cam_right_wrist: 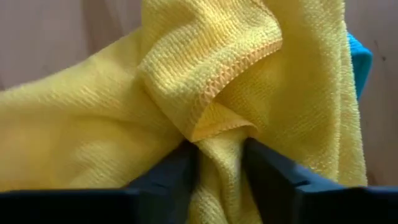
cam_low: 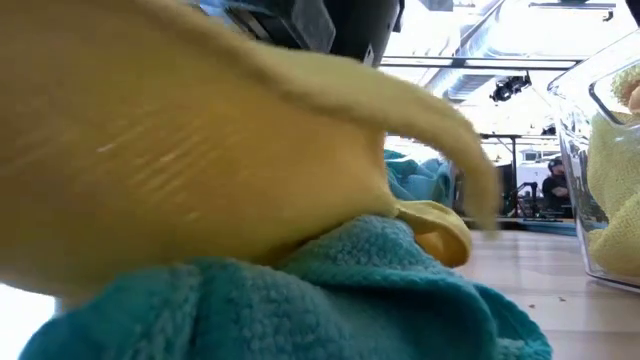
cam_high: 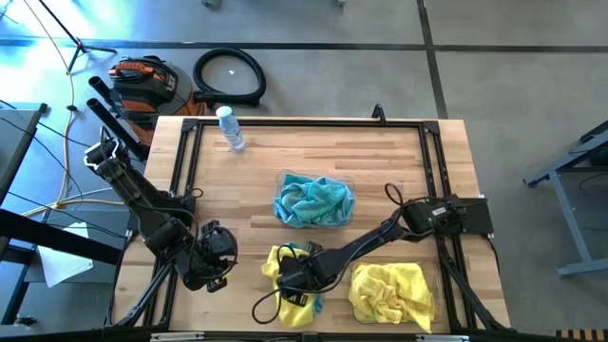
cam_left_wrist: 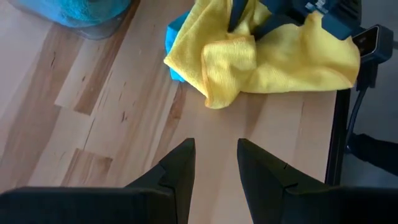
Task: Sort microfiber towel by color & place in baskets
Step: Put the yellow towel in the bottom transparent bin
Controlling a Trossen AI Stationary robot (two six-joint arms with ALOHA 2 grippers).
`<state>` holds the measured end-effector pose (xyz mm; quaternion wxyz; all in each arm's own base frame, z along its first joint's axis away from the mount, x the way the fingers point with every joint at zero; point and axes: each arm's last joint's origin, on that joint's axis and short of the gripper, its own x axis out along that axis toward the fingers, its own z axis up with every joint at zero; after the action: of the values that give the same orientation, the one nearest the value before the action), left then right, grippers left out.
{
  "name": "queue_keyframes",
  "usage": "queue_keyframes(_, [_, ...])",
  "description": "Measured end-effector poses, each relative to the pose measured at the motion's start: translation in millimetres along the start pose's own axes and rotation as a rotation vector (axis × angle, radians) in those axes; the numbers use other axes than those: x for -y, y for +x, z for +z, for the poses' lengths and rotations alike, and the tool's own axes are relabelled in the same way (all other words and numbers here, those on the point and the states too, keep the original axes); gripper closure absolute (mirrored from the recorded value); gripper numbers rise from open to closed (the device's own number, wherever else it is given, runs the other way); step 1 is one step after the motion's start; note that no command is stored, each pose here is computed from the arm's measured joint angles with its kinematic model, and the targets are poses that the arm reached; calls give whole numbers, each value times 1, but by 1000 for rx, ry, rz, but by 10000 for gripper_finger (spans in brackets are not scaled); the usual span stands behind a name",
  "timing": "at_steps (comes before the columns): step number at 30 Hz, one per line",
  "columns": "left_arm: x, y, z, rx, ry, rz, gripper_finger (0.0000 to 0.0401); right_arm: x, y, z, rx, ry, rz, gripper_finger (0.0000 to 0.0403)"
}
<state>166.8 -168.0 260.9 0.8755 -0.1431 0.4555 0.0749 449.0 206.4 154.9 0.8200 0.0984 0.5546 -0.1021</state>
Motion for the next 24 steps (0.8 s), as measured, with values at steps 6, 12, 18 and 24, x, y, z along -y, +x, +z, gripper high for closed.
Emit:
queue_keyframes(6, [1, 0, 1, 16, 17, 0, 291, 3, -19, 3, 9, 51, -2, 391])
queue_keyframes(12, [2, 0, 3, 46, 39, -4, 291, 0, -79, 8, 197, 70, -22, 381])
queue_keyframes(18, [0, 2, 8, 59, 40, 1, 291, -2, -151, 1, 361, 72, 3, 394])
queue_keyframes(24, [-3, 5, 14, 70, 13, 11, 291, -5, -209, -28, 461, 78, -17, 400])
